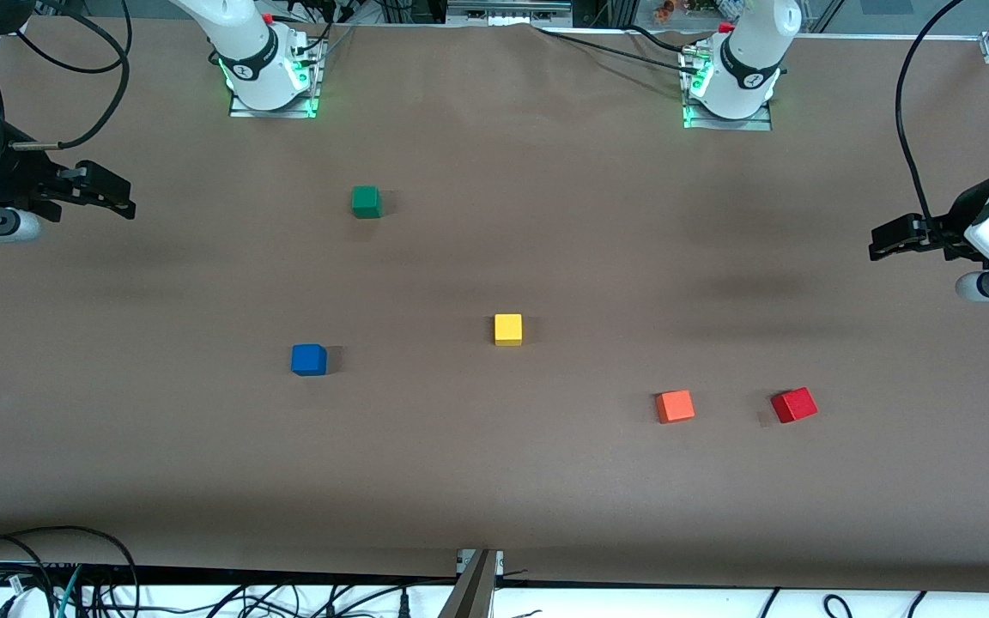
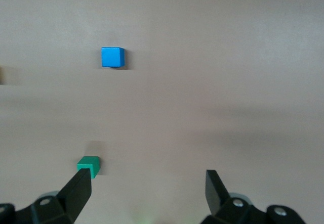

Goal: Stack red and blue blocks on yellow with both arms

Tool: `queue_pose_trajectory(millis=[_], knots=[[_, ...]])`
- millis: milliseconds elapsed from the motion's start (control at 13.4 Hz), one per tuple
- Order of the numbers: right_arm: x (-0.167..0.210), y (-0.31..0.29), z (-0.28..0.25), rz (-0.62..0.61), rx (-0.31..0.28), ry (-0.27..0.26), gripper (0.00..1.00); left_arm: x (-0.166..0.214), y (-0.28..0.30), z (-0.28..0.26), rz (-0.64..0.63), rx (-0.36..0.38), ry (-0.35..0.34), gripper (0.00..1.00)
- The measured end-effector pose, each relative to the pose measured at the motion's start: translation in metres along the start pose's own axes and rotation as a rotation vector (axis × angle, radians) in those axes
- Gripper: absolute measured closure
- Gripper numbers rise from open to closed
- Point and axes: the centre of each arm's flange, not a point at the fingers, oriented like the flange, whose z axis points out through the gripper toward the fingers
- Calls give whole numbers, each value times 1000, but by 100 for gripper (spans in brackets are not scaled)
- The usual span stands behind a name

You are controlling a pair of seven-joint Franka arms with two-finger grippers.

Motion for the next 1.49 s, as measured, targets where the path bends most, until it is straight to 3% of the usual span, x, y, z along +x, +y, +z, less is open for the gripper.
queue_pose_trajectory(millis=[747,1121,1494], knots=[[0,1,0,2,0,0,0,24,-20,15,-32,-8,-7,0],[0,2,0,3,0,-1,0,68,-26,58,-37,-21,9,0],[0,2,0,3,0,-1,0,120,-29,131,-41,-35,68,0]])
